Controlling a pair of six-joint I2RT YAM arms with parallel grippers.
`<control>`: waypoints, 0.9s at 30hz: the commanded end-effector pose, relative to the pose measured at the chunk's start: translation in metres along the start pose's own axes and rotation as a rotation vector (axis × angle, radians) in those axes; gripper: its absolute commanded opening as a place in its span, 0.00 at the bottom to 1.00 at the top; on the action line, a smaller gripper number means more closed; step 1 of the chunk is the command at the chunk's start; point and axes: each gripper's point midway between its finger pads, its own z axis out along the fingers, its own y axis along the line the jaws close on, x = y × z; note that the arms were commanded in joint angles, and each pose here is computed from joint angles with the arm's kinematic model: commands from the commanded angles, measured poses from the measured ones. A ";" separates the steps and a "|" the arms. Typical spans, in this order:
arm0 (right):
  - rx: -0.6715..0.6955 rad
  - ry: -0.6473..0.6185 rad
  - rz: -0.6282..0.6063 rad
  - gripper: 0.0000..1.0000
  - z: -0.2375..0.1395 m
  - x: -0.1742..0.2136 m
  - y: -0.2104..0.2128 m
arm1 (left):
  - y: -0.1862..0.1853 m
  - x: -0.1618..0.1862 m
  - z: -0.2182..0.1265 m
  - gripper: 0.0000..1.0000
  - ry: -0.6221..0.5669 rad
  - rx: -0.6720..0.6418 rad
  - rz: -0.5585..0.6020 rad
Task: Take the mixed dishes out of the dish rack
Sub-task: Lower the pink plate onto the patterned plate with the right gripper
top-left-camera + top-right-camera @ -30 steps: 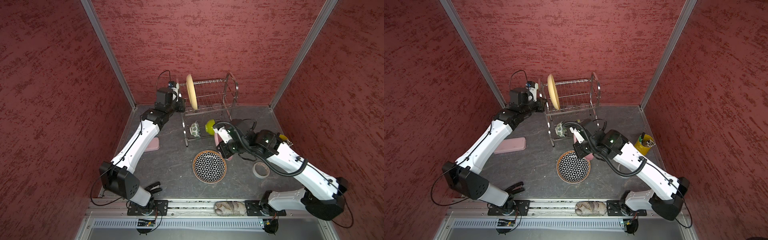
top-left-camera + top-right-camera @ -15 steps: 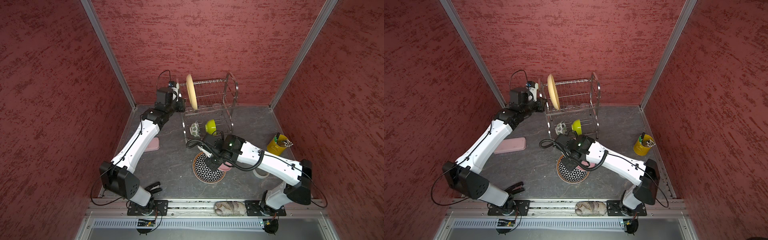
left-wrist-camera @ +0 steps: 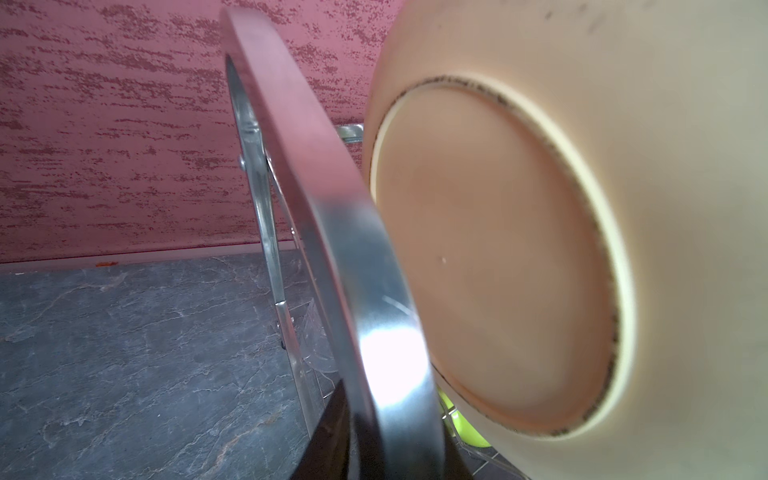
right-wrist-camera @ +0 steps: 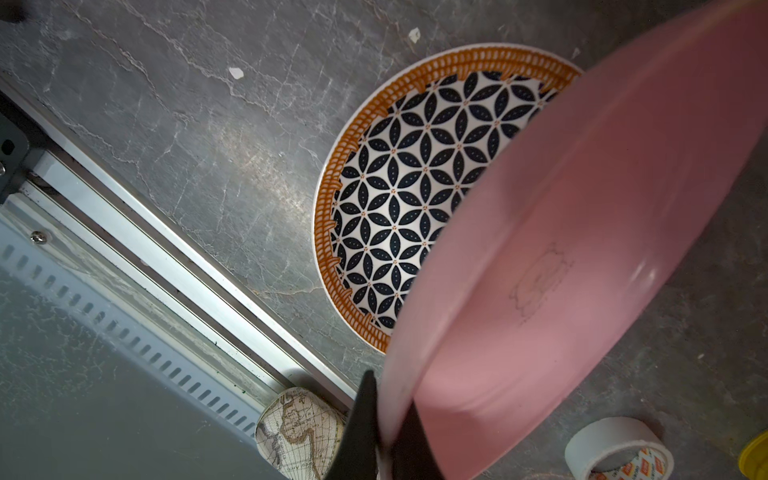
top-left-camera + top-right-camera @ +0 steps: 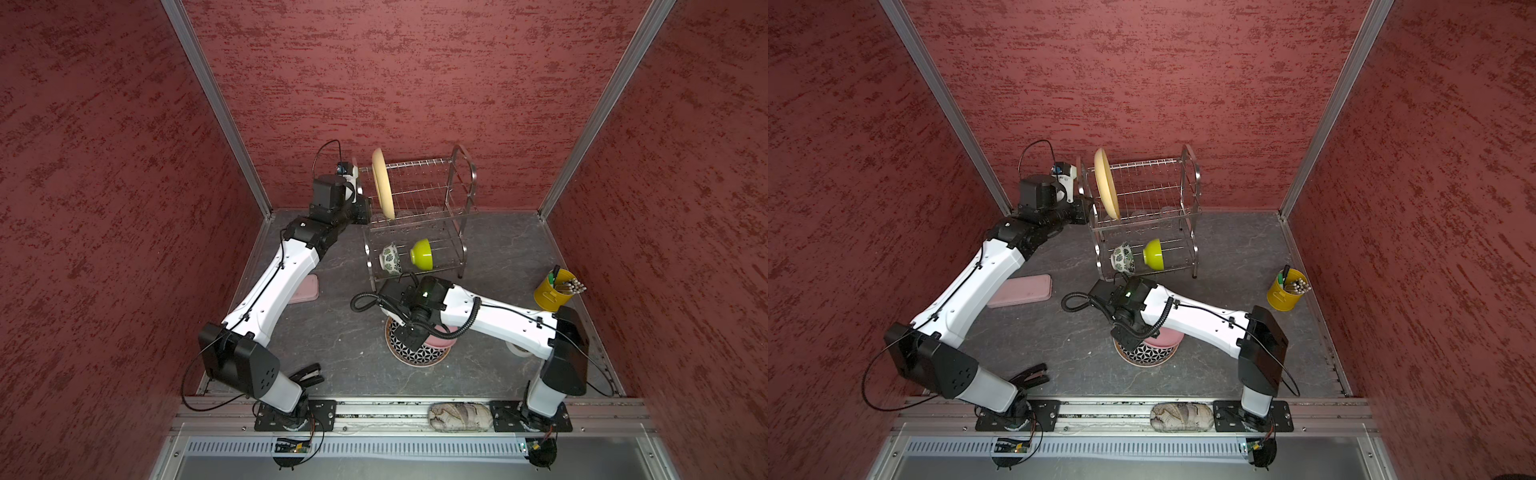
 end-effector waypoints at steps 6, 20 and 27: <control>-0.027 0.043 -0.039 0.00 0.015 -0.006 0.015 | -0.014 0.010 0.006 0.24 0.043 0.067 -0.087; -0.096 0.127 -0.055 0.10 0.053 0.004 0.037 | -0.013 0.012 0.006 0.24 0.038 0.063 -0.086; -0.135 0.121 -0.050 0.24 0.054 0.004 0.044 | -0.013 0.012 0.006 0.25 0.036 0.063 -0.087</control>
